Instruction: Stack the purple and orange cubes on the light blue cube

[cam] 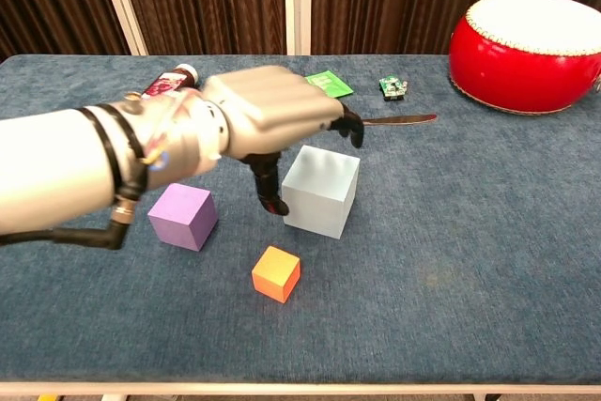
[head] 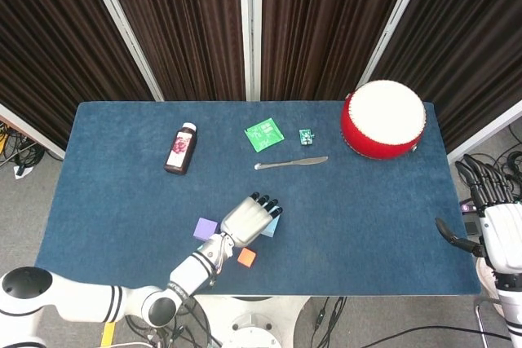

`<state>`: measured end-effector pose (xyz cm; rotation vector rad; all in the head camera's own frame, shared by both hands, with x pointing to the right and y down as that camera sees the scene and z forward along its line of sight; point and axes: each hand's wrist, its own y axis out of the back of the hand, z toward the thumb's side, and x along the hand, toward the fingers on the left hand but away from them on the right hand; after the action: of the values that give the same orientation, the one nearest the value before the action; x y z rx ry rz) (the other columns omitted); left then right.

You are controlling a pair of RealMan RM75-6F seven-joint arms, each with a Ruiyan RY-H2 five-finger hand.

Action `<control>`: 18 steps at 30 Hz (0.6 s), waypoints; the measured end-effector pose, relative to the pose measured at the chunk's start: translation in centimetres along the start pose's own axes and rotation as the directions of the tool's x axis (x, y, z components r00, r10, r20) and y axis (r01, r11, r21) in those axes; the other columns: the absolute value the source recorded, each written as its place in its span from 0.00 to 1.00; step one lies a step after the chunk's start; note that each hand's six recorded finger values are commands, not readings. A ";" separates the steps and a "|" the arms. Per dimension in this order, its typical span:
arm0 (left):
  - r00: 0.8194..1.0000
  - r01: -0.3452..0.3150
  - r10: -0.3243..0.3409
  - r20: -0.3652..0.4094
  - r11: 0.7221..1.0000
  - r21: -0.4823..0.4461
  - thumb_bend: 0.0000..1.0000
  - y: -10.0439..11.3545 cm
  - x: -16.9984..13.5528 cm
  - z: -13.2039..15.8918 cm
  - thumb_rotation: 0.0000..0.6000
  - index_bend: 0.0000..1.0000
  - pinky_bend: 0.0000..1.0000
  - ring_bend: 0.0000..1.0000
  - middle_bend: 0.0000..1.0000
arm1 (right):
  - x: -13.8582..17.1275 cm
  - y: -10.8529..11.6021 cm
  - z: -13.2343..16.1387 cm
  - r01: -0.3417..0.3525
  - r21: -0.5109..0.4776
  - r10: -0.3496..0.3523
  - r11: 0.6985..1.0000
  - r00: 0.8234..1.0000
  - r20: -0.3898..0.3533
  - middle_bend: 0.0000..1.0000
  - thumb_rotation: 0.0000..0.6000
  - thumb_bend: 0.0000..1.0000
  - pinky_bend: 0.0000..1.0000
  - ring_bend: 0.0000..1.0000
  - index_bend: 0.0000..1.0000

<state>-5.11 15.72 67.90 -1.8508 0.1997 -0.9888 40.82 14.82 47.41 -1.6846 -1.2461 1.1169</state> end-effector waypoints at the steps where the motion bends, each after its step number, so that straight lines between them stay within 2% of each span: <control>1: 1.000 0.006 -0.006 0.003 1.000 -0.001 0.14 -0.2 0.4 0.2 1.00 0.29 0.29 0.24 0.31 | 0.0 -0.1 0.0 -0.003 0.003 0.003 1.000 1.000 -0.002 0.00 1.00 0.20 0.00 0.00 0.00; 10: 0.999 0.037 -0.037 0.002 0.999 -0.013 0.14 -1.2 3.2 0.1 1.00 0.29 0.29 0.24 0.31 | 0.3 -0.5 0.7 -0.011 0.021 0.011 1.000 1.000 -0.025 0.00 1.00 0.21 0.00 0.00 0.00; 18: 0.998 0.056 -0.057 -0.020 0.998 -0.032 0.15 -2.0 3.3 -1.0 1.00 0.30 0.30 0.24 0.32 | 0.6 -0.8 1.3 -0.014 0.035 0.015 0.999 0.999 -0.047 0.00 1.00 0.22 0.00 0.00 0.00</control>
<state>-4.19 14.28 71.49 -1.8841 0.1769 -1.0495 39.46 15.73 47.57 -1.6873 -1.1808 1.0952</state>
